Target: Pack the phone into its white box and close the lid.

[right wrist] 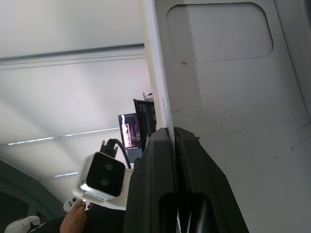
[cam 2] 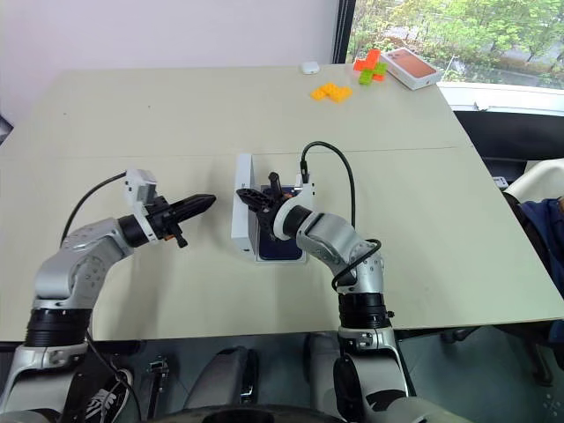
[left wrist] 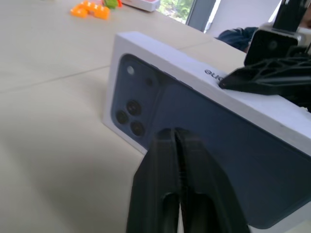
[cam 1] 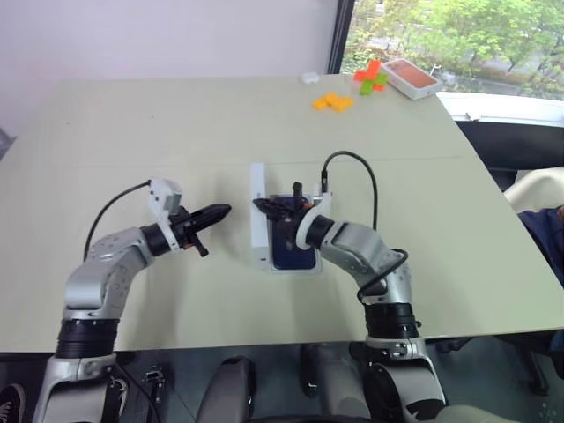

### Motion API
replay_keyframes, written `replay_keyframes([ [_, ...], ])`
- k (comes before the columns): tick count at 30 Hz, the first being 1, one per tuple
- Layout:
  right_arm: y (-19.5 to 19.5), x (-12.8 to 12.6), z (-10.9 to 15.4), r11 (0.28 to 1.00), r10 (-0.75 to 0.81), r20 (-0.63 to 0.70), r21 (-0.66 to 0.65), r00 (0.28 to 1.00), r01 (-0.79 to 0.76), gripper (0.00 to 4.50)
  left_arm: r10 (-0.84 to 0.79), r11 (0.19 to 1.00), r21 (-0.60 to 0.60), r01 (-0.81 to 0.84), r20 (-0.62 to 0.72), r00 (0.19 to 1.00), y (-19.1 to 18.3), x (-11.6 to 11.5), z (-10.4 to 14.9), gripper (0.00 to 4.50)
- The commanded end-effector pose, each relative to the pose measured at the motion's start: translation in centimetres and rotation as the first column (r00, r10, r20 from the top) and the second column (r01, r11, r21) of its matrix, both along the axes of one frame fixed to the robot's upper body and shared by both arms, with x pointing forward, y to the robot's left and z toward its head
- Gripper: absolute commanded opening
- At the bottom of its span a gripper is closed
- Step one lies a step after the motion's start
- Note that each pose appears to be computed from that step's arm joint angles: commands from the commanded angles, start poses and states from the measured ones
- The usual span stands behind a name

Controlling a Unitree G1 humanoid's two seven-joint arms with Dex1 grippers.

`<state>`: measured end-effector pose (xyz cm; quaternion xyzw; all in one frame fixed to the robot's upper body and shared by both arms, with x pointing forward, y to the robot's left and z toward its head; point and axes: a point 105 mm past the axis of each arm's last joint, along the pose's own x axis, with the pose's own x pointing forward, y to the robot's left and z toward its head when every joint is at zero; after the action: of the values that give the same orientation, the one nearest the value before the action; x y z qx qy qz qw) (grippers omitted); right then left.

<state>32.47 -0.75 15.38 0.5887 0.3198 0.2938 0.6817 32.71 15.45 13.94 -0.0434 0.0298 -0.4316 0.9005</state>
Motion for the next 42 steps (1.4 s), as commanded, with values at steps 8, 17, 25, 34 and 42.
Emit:
replay_keyframes([
  [8,-1.6,0.0,0.2,0.999,-0.045,0.045,-0.028,0.998,0.046,0.0,-0.036,0.999,0.008,0.035,0.049,0.998,-3.3,0.5,-0.4,0.04],
  [17,-2.3,-0.2,0.8,0.998,-0.046,0.091,-0.03,0.995,0.049,3.43,-0.059,0.998,-0.025,0.06,0.046,0.997,-5.4,0.5,-0.4,0.0],
  [25,-7.8,-0.6,1.5,0.932,0.152,0.339,-0.362,0.928,-0.021,4.4,-0.084,0.995,-0.046,0.086,0.04,0.996,-6.5,0.3,-0.2,0.0],
  [34,-12.5,1.2,3.2,0.738,0.357,0.49,-0.67,0.795,0.082,4.4,-0.116,0.99,-0.073,0.118,0.041,0.992,-8.2,0.0,0.0,0.0],
  [42,-11.6,2.2,2.4,0.586,0.496,0.576,-0.774,0.65,0.239,3.04,-0.055,0.997,-0.047,0.06,0.095,0.994,-5.6,1.0,2.3,0.0],
])
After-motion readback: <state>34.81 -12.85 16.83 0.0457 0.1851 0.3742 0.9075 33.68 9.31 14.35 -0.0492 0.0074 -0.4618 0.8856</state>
